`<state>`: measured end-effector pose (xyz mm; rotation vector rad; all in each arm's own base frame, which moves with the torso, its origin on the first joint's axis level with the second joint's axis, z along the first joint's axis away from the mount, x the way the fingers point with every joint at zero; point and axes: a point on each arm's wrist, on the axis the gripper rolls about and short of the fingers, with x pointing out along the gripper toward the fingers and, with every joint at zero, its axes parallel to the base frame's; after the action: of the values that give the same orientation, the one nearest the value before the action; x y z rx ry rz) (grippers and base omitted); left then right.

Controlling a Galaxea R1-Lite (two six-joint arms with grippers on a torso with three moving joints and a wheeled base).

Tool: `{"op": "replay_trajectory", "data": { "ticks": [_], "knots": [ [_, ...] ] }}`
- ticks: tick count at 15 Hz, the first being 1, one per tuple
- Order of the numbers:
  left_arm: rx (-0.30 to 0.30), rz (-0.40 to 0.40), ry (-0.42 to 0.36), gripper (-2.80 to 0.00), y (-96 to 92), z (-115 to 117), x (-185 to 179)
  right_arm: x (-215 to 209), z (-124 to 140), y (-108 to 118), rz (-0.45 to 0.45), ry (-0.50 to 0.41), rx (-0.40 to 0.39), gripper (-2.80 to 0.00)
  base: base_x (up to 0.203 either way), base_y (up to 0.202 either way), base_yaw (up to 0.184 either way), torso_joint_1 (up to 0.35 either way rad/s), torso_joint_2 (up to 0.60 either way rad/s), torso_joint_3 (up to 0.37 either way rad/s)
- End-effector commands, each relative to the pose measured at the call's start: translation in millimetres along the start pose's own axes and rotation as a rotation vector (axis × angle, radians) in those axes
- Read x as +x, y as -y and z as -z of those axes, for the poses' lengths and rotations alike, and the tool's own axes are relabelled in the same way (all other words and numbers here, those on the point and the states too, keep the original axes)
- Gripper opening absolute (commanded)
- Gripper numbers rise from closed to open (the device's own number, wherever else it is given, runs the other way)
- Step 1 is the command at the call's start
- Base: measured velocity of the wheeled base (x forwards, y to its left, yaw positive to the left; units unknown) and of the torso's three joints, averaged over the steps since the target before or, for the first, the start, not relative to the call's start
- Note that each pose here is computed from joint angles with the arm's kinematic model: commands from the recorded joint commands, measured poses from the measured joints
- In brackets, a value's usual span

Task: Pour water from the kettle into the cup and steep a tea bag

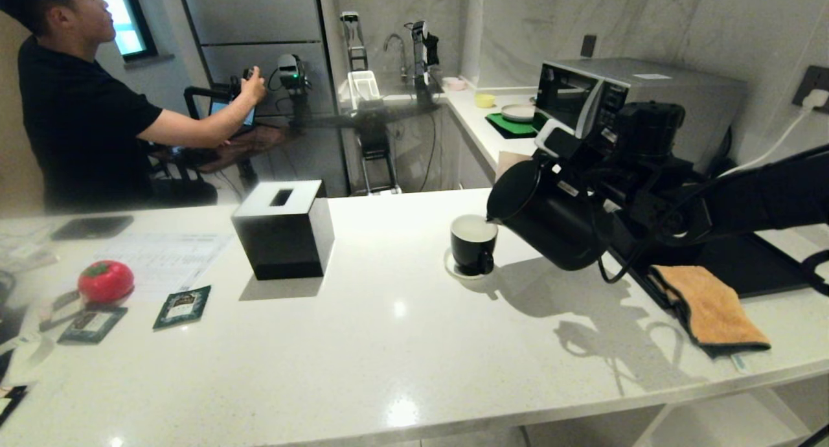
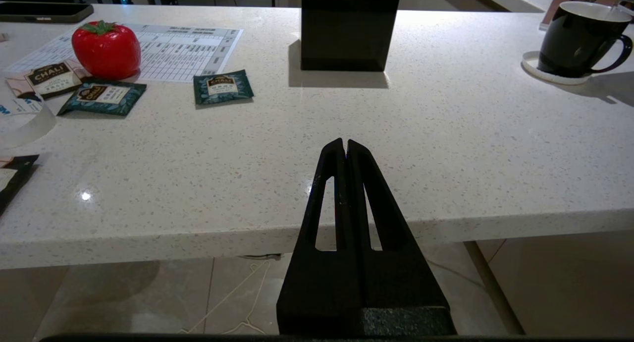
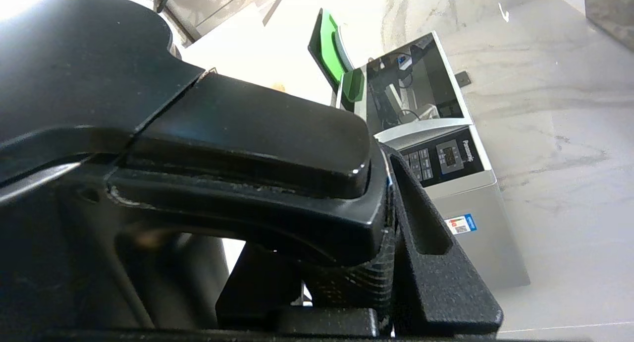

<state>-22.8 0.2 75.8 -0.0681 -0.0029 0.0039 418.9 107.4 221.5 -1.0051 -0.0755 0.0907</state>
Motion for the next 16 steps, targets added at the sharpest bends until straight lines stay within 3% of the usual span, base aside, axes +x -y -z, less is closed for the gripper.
{"op": "replay_trajectory", "data": {
  "ticks": [1,16],
  "knots": [
    [-0.001,-0.001,0.0,-2.8,0.0,0.0,0.0,-0.2,-0.7,0.7,0.005,0.003,-0.006,-2.8,0.0,0.0,0.0,0.0,0.0,0.0],
    [-0.001,-0.001,-0.001,-2.8,0.0,-0.1,0.1,-7.4,-1.4,4.0,0.002,-0.003,-0.037,-2.8,0.0,0.0,0.0,0.0,0.0,0.0]
  ]
}}
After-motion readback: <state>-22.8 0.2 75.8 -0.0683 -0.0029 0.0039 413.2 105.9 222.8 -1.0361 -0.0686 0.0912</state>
